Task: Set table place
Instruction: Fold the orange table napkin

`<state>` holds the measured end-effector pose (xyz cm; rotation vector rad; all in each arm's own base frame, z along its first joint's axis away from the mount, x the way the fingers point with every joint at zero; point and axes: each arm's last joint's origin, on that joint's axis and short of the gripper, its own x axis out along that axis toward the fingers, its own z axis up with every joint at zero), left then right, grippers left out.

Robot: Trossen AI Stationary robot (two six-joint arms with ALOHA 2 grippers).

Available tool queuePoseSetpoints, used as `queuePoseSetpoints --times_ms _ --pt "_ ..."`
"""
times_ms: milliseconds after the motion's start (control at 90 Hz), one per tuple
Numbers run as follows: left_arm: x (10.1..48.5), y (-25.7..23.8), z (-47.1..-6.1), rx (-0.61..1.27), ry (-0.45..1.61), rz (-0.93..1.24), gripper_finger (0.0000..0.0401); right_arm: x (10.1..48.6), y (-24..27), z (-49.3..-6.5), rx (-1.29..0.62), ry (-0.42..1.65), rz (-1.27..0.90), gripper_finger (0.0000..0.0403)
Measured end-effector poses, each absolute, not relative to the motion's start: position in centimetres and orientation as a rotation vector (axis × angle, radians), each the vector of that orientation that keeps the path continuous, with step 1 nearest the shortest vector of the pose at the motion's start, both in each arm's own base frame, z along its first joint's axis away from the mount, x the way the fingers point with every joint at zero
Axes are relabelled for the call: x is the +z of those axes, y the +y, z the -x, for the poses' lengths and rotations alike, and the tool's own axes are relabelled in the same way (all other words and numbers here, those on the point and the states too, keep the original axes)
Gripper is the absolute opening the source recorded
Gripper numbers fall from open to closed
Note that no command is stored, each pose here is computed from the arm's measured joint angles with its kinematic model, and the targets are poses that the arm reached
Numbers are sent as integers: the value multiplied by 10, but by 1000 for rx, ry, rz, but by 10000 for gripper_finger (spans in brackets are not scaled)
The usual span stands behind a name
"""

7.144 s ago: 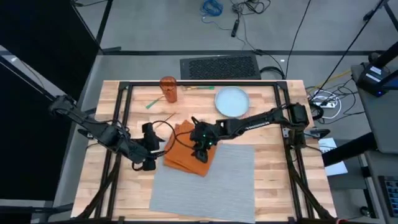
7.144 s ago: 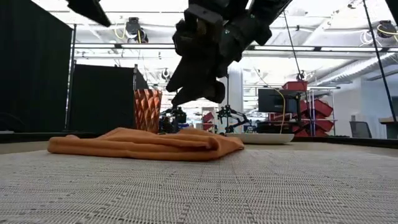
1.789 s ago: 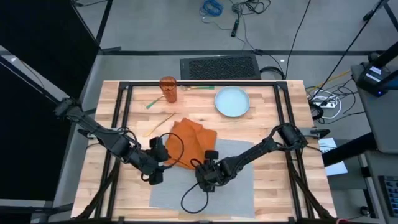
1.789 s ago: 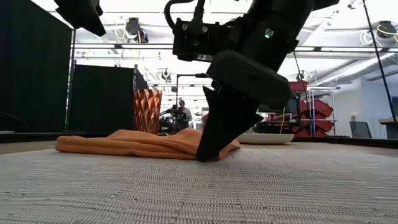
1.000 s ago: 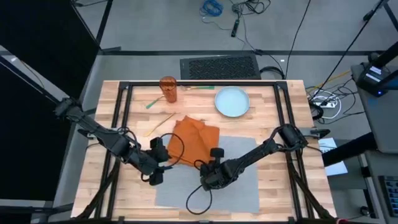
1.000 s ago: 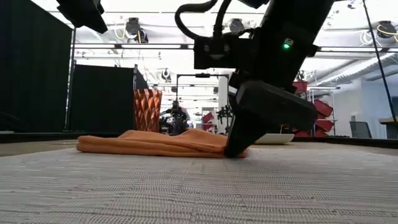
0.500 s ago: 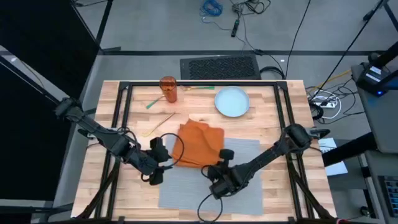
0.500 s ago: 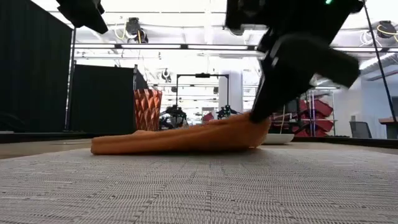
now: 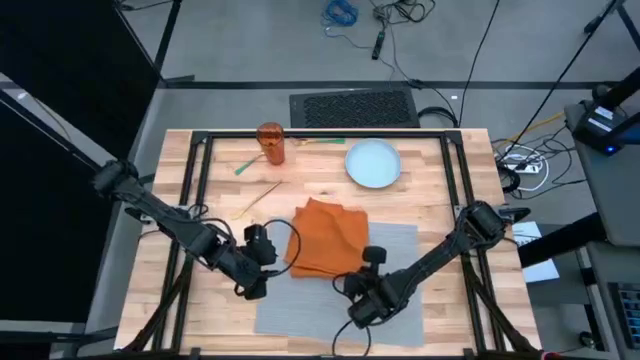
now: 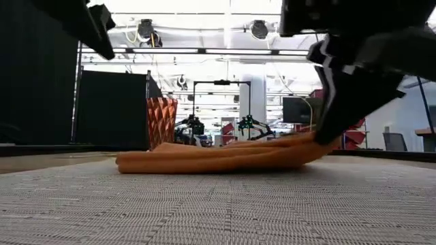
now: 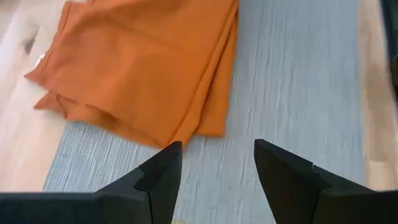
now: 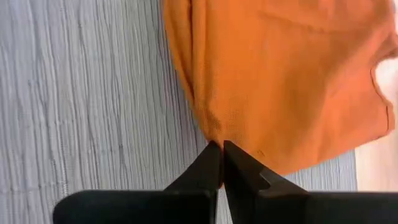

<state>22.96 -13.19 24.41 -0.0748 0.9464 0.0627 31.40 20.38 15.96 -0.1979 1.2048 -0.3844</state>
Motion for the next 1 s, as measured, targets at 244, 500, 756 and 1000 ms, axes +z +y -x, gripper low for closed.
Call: queuePoseSetpoints --times_ms 244,500,756,1000 --pt "243 -132 -232 79 928 73 184 159 207 -306 -396 1238 201 0" --pt "223 -137 -249 81 884 115 184 159 209 -305 -373 1249 198 0" --pt "192 -137 -273 71 937 136 184 158 210 -306 -354 1252 192 0" --pt "192 -128 -284 73 890 139 184 159 211 -307 -343 1238 189 0"
